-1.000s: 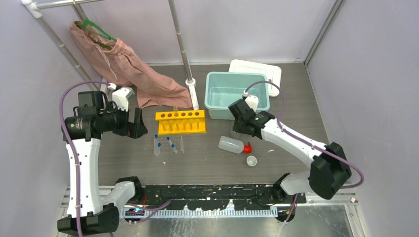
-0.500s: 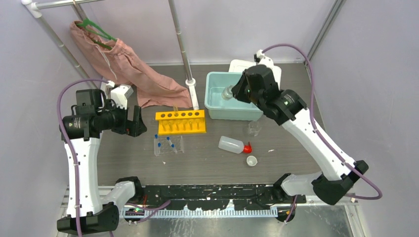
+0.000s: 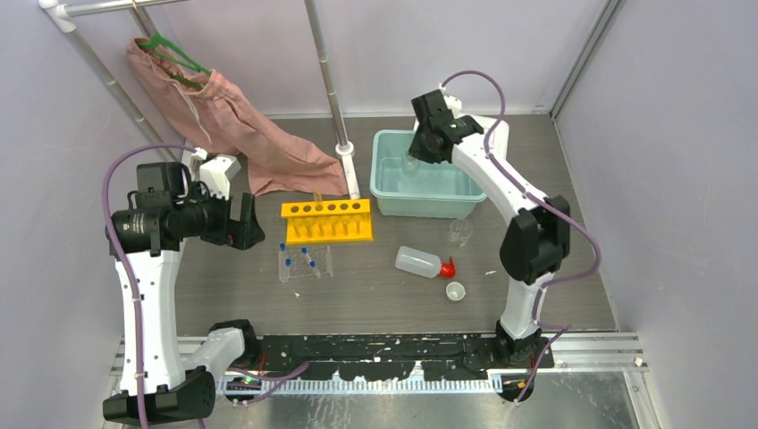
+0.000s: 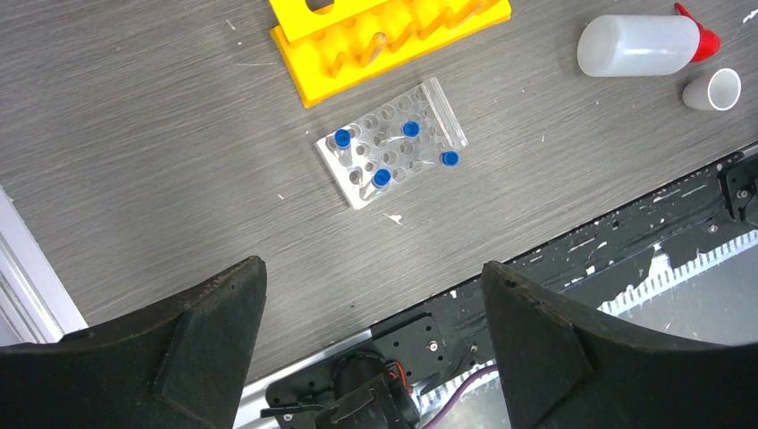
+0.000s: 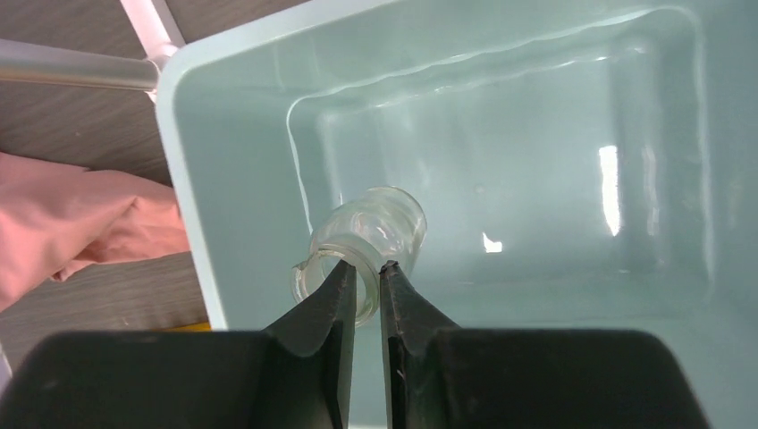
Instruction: Organize the chemistry lab equipment
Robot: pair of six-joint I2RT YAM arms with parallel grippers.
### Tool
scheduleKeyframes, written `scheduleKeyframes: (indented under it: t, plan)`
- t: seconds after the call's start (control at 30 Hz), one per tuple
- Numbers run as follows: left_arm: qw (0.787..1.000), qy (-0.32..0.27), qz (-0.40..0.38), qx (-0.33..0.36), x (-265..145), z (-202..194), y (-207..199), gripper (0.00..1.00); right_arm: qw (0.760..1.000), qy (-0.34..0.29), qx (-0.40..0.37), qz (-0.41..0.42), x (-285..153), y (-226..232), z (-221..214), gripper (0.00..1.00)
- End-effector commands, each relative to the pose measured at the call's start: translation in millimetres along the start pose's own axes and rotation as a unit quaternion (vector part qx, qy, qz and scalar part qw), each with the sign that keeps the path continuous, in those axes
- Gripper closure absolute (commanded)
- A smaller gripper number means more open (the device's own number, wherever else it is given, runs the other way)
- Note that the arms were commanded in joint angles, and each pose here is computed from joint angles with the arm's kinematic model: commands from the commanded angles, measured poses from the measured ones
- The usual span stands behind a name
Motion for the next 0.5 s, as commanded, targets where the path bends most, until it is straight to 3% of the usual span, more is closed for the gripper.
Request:
scheduleKeyframes:
  t: [0.0, 0.23, 0.47]
  plan:
    - [1.0, -0.018, 0.004, 0.013, -8.1, 2.5, -3.3, 0.1, 0.997, -0.036, 0.026, 0.063, 6.9, 29.8, 29.2, 0.99]
    - [1.0, -0.015, 0.005, 0.014, -6.4, -0.4, -2.3, 0.11, 0.992, 0.017, 0.07, 0.103, 61.7, 45.4, 16.7, 0.99]
    - [1.0, -0.012, 0.006, 0.015, -5.8, -1.3, -1.4, 0.11, 0.974, 0.074, 0.165, 0.135, 105.7, 29.9, -0.5, 0.99]
Point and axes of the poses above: each gripper's point midway between its finger pads, its own x axis out along the fingers, its own y axis along the line the jaws close on, z = x × y, the point moved 8 cm from there along -x, back along the fingers, and after that the axes turned 11 degrees about -x, right-handed, at the moved point
